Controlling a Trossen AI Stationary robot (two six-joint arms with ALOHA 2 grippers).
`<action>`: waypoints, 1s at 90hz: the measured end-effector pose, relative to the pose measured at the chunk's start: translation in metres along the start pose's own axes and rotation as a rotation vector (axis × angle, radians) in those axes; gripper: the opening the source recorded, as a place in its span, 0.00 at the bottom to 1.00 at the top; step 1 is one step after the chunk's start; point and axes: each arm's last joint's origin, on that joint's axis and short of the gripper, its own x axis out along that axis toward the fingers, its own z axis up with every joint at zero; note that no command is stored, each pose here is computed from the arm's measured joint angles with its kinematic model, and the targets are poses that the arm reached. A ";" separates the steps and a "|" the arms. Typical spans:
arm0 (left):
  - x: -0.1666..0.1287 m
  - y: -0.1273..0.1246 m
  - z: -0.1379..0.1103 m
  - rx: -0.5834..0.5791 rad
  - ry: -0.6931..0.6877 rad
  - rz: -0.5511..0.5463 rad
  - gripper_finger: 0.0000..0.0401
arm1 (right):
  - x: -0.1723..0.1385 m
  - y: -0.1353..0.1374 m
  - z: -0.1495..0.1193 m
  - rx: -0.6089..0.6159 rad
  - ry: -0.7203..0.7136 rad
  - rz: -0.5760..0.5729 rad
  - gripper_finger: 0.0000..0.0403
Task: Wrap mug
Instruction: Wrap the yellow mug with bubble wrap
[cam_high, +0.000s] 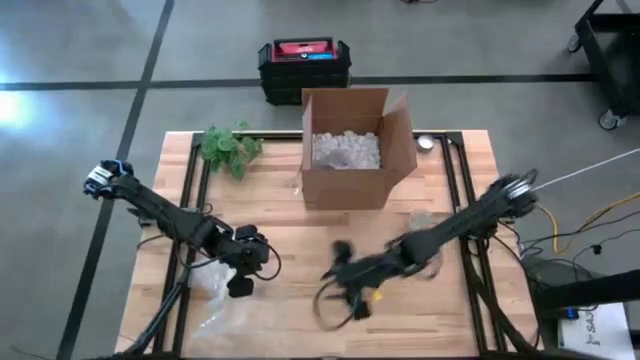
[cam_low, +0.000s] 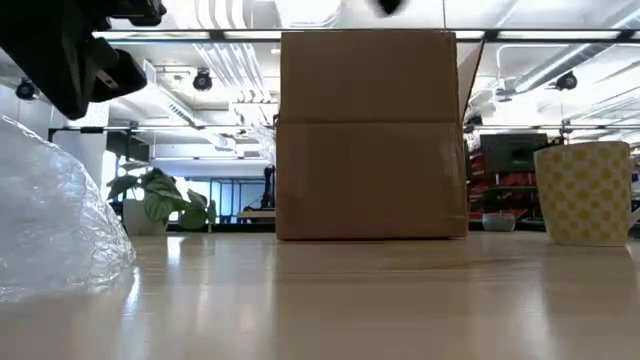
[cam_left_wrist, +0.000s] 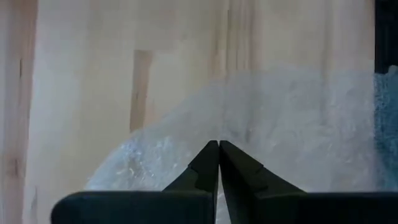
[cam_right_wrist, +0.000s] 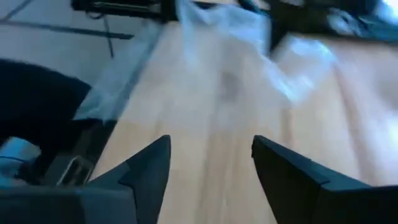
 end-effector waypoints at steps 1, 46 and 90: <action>0.000 0.000 0.000 0.000 -0.001 -0.001 0.00 | 0.006 0.001 0.000 -0.008 0.008 0.000 0.46; -0.001 0.000 0.000 0.027 -0.005 -0.003 0.00 | 0.166 -0.004 -0.006 -0.017 0.196 0.072 0.02; -0.001 0.000 0.000 0.029 0.000 -0.001 0.00 | 0.178 -0.031 -0.035 0.002 0.416 0.177 0.00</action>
